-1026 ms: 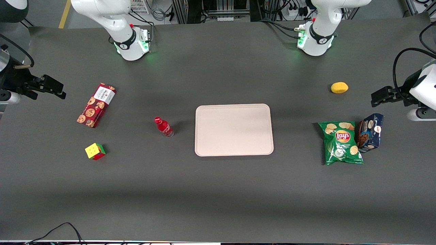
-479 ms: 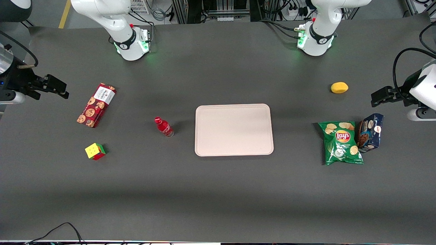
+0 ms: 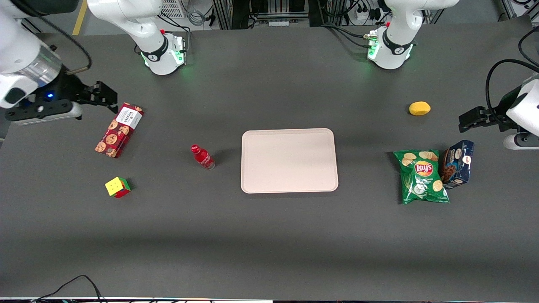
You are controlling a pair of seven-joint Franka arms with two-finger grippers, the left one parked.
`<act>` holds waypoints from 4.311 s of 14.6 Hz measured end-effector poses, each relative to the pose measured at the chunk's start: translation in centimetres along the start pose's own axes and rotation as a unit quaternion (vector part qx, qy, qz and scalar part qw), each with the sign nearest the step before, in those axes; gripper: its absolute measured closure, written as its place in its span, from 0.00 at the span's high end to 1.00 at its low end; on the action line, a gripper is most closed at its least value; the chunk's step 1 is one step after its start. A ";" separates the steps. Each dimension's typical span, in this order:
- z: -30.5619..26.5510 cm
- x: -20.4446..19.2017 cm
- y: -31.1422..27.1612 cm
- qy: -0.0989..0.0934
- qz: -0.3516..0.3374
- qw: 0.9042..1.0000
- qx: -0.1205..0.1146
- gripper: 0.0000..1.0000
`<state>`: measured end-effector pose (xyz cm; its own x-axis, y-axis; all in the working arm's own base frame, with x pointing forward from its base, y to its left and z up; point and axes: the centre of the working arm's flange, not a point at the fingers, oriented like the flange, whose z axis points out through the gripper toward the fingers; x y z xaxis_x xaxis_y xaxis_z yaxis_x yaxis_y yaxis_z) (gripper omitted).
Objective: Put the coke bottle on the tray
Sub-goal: 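Move the right gripper down toward the red Coca-Cola bottle, then lower the open right gripper around the bottle and close it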
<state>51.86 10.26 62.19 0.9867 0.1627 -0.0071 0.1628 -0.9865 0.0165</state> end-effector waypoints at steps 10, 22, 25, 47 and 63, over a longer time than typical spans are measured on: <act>1.5 -1.6 -13.9 -0.022 -0.046 0.999 0.011 1.00; 14.3 4.2 -12.6 -0.047 -0.026 0.998 0.042 1.00; 18.0 4.1 -12.5 -0.050 -0.024 0.998 0.041 1.00; 30.1 4.1 -13.2 -0.047 -0.006 0.999 0.027 1.00; 30.1 3.6 -15.0 -0.047 0.001 0.999 0.023 0.33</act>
<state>52.80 25.07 31.81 0.9818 0.1608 -0.1010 0.1585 -0.9869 -0.0301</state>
